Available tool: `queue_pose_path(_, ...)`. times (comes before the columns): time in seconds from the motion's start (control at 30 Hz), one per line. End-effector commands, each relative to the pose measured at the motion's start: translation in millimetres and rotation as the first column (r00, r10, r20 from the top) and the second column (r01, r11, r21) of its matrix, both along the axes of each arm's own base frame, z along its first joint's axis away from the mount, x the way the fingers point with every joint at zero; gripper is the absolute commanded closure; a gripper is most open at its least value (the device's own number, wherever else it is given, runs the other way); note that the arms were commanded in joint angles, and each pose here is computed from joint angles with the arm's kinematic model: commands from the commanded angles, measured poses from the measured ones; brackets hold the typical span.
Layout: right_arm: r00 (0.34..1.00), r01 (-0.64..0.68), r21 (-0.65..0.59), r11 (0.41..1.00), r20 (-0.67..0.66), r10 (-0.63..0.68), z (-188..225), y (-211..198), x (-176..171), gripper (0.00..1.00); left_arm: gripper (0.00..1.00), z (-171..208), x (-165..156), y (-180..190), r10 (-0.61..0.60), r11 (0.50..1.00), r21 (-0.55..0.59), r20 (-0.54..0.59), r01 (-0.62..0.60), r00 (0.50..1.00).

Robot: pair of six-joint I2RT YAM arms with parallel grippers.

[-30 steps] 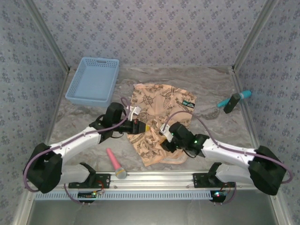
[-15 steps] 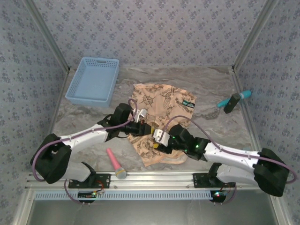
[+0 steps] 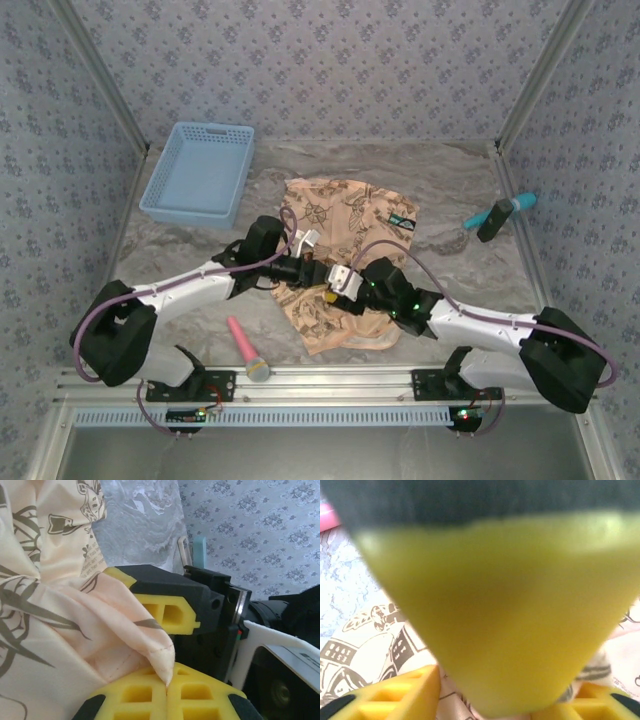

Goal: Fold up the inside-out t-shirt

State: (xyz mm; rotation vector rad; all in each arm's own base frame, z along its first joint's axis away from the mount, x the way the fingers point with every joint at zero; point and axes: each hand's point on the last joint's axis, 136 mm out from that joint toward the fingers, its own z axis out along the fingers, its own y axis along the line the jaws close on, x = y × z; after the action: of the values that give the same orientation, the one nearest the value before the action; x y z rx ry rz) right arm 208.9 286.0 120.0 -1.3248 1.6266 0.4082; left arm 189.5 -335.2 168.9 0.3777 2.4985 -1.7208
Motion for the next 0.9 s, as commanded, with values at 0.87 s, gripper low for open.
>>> queue_pose_path(0.87,0.730,-0.263,-0.662,0.702,0.339,0.593,-68.2,5.2,-88.7,0.68,1.00,-31.4,54.7,25.2,0.123,0.983,0.139,-0.011,-0.120,0.992)
